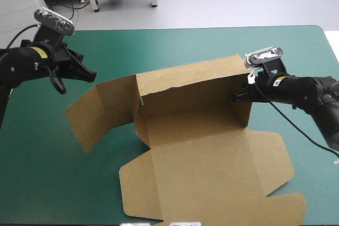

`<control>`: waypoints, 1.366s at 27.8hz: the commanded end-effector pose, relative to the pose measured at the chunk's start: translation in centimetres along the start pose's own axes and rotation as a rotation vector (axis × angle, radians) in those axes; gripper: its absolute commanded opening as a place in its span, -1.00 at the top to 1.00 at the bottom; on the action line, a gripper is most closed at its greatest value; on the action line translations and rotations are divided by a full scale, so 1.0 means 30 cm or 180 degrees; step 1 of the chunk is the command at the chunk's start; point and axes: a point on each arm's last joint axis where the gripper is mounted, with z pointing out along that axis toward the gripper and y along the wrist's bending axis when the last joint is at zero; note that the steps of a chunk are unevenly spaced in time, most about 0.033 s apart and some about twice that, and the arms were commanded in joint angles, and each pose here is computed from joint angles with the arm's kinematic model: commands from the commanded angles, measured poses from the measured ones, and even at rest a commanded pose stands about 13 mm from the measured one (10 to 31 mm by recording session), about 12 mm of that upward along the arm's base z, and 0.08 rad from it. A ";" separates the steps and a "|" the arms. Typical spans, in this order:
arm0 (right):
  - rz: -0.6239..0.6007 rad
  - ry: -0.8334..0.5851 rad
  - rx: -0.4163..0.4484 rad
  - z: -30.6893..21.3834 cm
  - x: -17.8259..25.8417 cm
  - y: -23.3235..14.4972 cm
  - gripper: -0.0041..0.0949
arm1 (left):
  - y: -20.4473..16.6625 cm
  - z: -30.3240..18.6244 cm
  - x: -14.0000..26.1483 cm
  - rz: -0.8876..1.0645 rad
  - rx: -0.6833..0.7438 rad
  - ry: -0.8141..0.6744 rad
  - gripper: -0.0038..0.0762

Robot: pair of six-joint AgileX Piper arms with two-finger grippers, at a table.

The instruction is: Fold the box

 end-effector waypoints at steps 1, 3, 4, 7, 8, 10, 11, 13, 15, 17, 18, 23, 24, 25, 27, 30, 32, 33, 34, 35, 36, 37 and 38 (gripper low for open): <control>0.0066 0.0214 -0.0080 -0.029 -0.027 0.008 0.96 | -0.013 -0.068 0.012 -0.0037 -0.0090 -0.0412 0.93; 0.0162 0.0348 -0.0099 0.017 -0.038 -0.002 0.96 | -0.011 -0.079 0.035 0.0013 -0.0179 -0.0374 0.93; 0.0247 0.0439 -0.0085 0.058 -0.044 -0.012 0.96 | -0.007 -0.097 0.043 0.0059 -0.0263 -0.0372 0.93; 0.0366 0.0706 0.0012 0.179 -0.064 -0.048 0.96 | 0.004 -0.149 0.050 0.0102 -0.0478 -0.0480 0.93; 0.0382 0.0770 0.0005 0.214 -0.072 -0.056 0.96 | 0.006 -0.161 0.051 0.0075 -0.0520 -0.0522 0.93; 0.0406 0.0830 0.0002 0.276 -0.092 -0.070 0.96 | 0.007 -0.173 0.051 0.0058 -0.0557 -0.0568 0.93; 0.0419 0.0824 0.0005 0.306 -0.111 -0.078 0.96 | 0.007 -0.177 0.051 0.0058 -0.0559 -0.0576 0.93; 0.0438 0.0855 -0.0001 0.397 -0.148 -0.099 0.96 | 0.007 -0.177 0.052 0.0057 -0.0556 -0.0567 0.93; 0.0436 0.0834 -0.0008 0.430 -0.175 -0.108 0.96 | 0.005 -0.175 0.058 0.0047 -0.0539 -0.0505 0.93; 0.0412 0.0854 -0.0027 0.467 -0.196 -0.116 0.96 | 0.004 -0.174 0.063 0.0002 -0.0521 -0.0454 0.93; 0.0364 0.0875 -0.0034 0.482 -0.204 -0.120 0.95 | 0.003 -0.174 0.065 -0.0005 -0.0514 -0.0432 0.93; 0.0316 0.0862 -0.0058 0.514 -0.246 -0.129 0.51 | 0.003 -0.174 0.065 -0.0012 -0.0516 -0.0439 0.93; 0.0309 0.0832 -0.0057 0.511 -0.256 -0.130 0.29 | 0.003 -0.174 0.065 -0.0012 -0.0516 -0.0439 0.94; 0.0293 0.0781 -0.0053 0.502 -0.270 -0.129 0.10 | 0.004 -0.174 0.065 -0.0010 -0.0521 -0.0440 0.95; 0.0243 0.0710 -0.0054 0.482 -0.295 -0.128 -0.26 | 0.007 -0.172 0.064 0.0005 -0.0548 -0.0434 0.95; 0.0168 0.0682 -0.0077 0.439 -0.329 -0.122 -0.67 | 0.009 -0.172 0.064 0.0018 -0.0576 -0.0438 0.97; 0.0090 0.0711 -0.0106 0.401 -0.350 -0.116 -0.78 | 0.012 -0.173 0.063 0.0035 -0.0610 -0.0441 0.97; 0.0071 0.0756 -0.0123 0.389 -0.353 -0.113 -0.78 | 0.013 -0.173 0.063 0.0040 -0.0621 -0.0445 0.97; 0.0071 0.0788 -0.0134 0.375 -0.358 -0.110 -0.78 | 0.014 -0.173 0.063 0.0044 -0.0628 -0.0442 0.98; 0.0100 0.0744 -0.0118 0.358 -0.367 -0.109 -0.78 | 0.015 -0.174 0.063 0.0049 -0.0640 -0.0445 0.98; 0.0135 0.0717 -0.0104 0.344 -0.371 -0.107 -0.78 | 0.016 -0.174 0.063 0.0052 -0.0646 -0.0443 0.98; 0.0137 0.0692 -0.0101 0.331 -0.374 -0.105 -0.78 | 0.016 -0.174 0.063 0.0055 -0.0652 -0.0442 0.98; 0.0131 0.0656 -0.0090 0.312 -0.379 -0.102 -0.78 | 0.016 -0.174 0.063 0.0055 -0.0652 -0.0442 0.98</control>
